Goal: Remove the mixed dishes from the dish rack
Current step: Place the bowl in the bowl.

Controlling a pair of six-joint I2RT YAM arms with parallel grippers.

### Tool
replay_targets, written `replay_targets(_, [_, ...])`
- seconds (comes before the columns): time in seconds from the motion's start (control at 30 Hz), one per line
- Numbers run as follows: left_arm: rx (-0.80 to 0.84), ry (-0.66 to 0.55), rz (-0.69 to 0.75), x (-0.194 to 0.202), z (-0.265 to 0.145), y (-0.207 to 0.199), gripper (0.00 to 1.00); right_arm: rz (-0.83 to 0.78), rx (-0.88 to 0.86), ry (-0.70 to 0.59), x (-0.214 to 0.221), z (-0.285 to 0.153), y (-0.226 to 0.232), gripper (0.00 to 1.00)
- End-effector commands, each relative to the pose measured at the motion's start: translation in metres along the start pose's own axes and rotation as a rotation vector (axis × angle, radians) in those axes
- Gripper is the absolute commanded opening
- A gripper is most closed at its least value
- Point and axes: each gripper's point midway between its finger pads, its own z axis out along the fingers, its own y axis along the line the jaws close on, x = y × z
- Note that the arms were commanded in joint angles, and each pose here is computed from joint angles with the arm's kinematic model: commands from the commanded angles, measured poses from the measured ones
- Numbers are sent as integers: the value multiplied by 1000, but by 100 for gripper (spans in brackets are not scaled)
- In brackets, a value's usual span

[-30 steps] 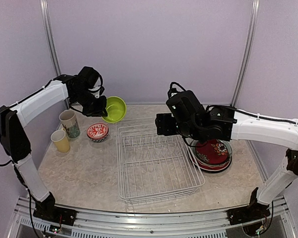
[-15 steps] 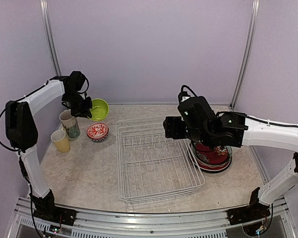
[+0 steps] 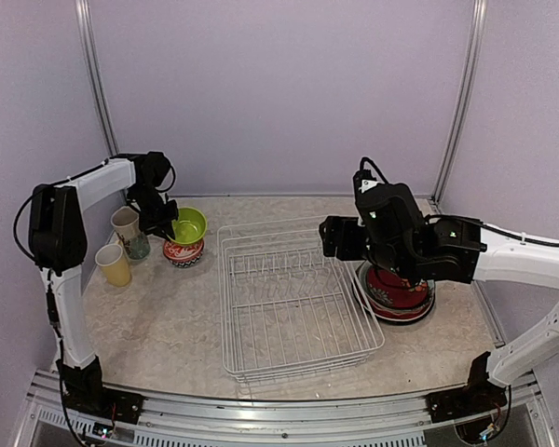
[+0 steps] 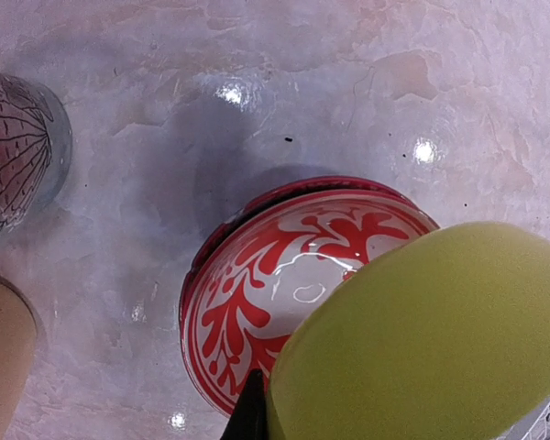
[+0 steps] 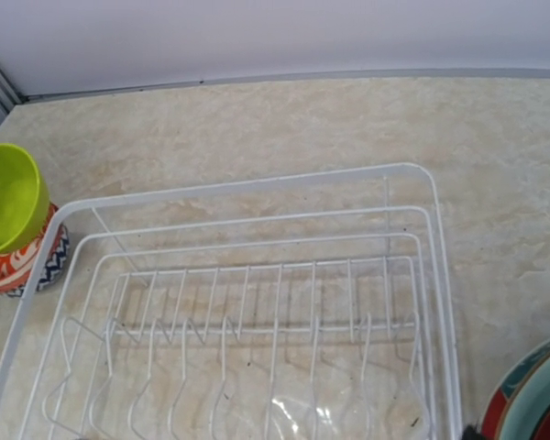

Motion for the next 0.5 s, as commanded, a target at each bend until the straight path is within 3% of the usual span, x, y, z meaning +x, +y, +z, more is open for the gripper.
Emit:
replay_targets(0.0, [-27,14,5,0,4,0,8,16,14,-28,-8,-5,-7,84])
replay_targets(0.2, [-50,53,7,5,14,0,11,28,12,-36,-9,-7,-8,84])
replay_targets(0.47, [-35,20,18,2,0,-2,31,25,13,-30,-8,-5,-7,84])
